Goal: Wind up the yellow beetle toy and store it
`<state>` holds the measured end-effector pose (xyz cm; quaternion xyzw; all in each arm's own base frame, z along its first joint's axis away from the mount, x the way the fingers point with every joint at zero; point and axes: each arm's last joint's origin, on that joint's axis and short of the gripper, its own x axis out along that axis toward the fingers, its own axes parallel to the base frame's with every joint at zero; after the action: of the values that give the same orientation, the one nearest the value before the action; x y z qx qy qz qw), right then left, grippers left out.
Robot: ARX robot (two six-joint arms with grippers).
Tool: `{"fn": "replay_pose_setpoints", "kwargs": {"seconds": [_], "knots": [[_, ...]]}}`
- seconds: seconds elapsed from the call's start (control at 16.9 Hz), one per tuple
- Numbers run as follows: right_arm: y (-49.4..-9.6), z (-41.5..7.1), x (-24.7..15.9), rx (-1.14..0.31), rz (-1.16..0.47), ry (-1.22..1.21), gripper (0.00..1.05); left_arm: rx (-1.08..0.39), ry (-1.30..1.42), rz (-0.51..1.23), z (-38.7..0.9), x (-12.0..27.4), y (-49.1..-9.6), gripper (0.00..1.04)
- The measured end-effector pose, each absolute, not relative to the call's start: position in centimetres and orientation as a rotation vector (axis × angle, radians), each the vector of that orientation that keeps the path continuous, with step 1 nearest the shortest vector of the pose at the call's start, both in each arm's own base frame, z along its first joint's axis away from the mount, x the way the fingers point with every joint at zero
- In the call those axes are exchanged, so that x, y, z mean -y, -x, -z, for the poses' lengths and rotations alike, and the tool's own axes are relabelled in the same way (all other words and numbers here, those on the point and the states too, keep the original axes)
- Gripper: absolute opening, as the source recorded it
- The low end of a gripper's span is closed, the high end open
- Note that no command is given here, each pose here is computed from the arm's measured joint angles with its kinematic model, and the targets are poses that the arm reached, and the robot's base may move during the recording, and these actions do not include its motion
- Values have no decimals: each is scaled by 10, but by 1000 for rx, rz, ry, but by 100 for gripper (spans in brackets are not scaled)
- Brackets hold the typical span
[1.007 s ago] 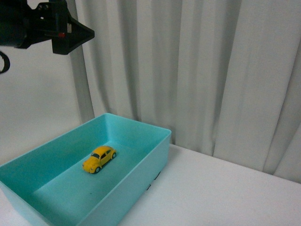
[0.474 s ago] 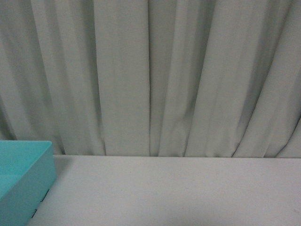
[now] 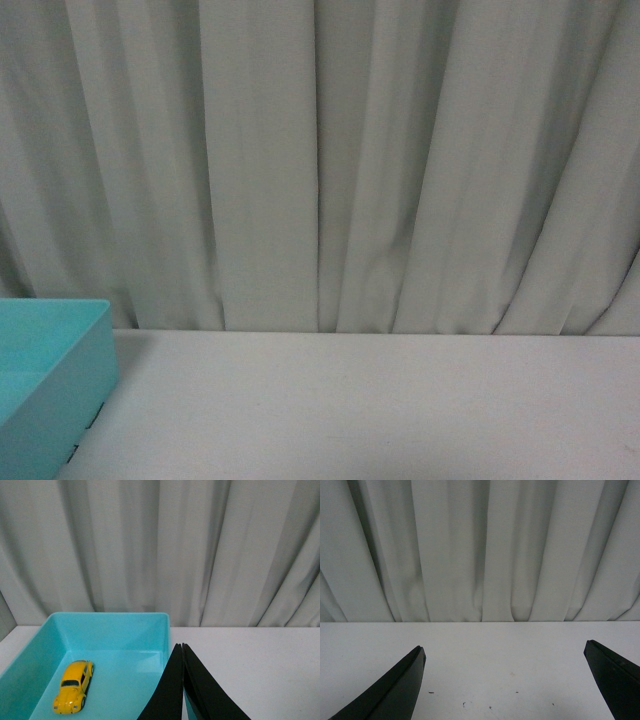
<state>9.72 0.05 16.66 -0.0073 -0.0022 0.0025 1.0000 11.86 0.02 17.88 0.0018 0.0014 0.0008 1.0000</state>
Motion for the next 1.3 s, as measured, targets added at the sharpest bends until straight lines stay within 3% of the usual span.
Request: {"fn": "replay_pose_setpoints", "kwargs": {"seconds": [1.01, 1.18, 1.3], "knots": [[-97, -167, -1, 4, -5, 15, 98, 1, -4, -1, -166, 0, -97, 2], [-97, -167, 0, 4, -5, 15, 98, 1, -2, -1, -166, 0, -97, 26], [-97, -167, 0, 4, -5, 15, 98, 1, -2, -1, -166, 0, -97, 49]]}}
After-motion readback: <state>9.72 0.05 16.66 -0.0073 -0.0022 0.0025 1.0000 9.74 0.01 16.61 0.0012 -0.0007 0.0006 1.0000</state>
